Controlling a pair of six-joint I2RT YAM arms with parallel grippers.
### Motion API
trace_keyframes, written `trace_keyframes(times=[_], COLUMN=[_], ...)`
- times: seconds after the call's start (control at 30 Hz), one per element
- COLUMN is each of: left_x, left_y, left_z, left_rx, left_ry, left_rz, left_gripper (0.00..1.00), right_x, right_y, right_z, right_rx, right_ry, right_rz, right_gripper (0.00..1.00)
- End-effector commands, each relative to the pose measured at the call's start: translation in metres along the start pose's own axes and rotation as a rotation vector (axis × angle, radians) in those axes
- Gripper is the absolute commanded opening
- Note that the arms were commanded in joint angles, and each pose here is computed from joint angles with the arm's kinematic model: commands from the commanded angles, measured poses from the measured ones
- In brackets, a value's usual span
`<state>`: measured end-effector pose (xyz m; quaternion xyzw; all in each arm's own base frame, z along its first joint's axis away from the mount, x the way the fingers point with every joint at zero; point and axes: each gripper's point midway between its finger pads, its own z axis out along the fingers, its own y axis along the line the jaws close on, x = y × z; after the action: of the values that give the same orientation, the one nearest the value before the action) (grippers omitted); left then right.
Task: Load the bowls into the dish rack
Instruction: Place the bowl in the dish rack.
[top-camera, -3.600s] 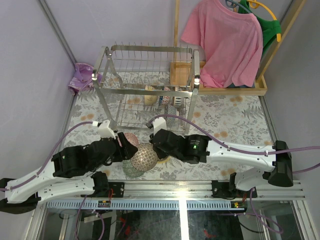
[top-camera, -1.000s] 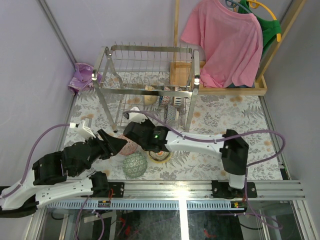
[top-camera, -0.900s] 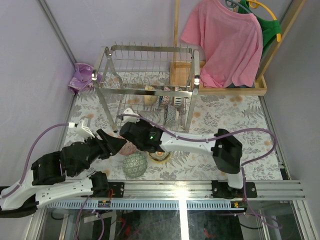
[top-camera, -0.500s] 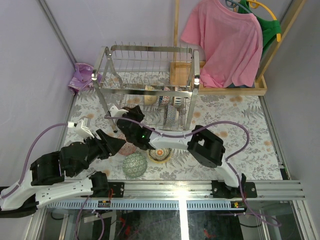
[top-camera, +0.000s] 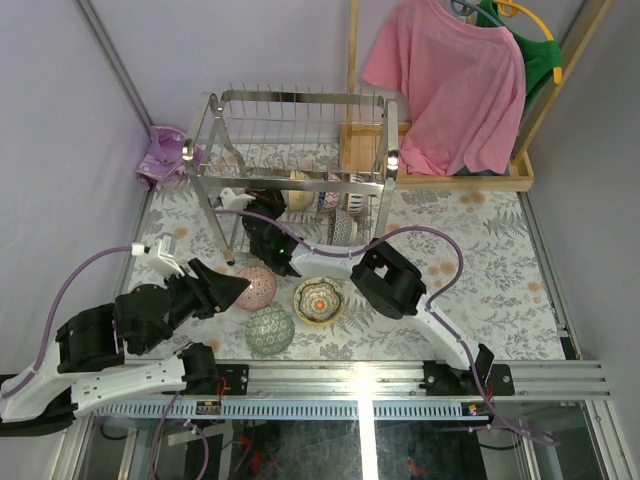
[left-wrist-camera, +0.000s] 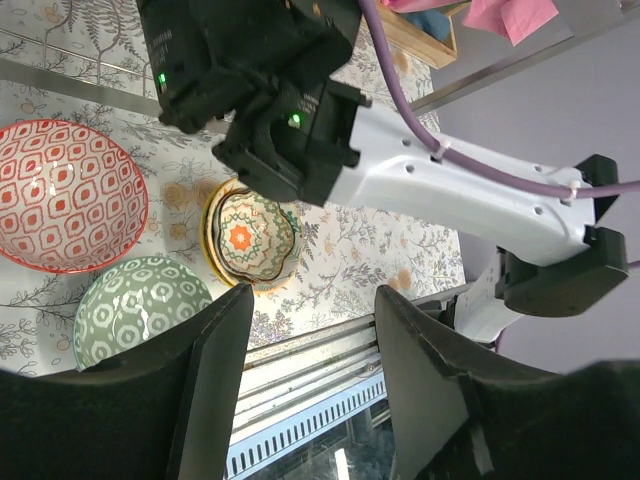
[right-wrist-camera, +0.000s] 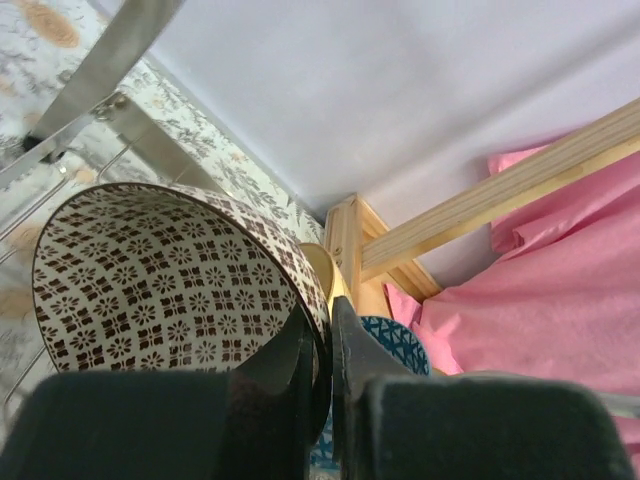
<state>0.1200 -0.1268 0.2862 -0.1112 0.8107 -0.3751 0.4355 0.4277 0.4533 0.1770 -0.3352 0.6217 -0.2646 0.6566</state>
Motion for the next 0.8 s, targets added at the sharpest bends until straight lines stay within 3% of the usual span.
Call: trace_keyframes(times=[0.0, 0.17, 0.43, 0.77], left_x=[-0.011, -0.012, -0.011, -0.008], left_y=[-0.008, -0.009, -0.011, -0.01], left_z=[-0.006, -0.006, -0.004, -0.001], left_rx=[0.041, 0.04, 0.031, 0.024], left_ry=[-0.035, -0.037, -0.028, -0.025], left_rz=[-0.028, -0.022, -0.012, -0.013], left_gripper=[0.51, 0.51, 0.51, 0.51], right_x=[-0.031, -0.026, -0.013, 0.016], right_y=[-0.032, -0.031, -0.044, -0.027], right_z=[0.029, 0.054, 0.083, 0.091], right_rx=[0.063, 0.075, 0.103, 0.074], right_ry=[-0.051, -0.044, -0.016, 0.001], right_rz=[-0.001, -0.079, -0.042, -0.136], right_gripper=[0.0, 0.0, 0.0, 0.0])
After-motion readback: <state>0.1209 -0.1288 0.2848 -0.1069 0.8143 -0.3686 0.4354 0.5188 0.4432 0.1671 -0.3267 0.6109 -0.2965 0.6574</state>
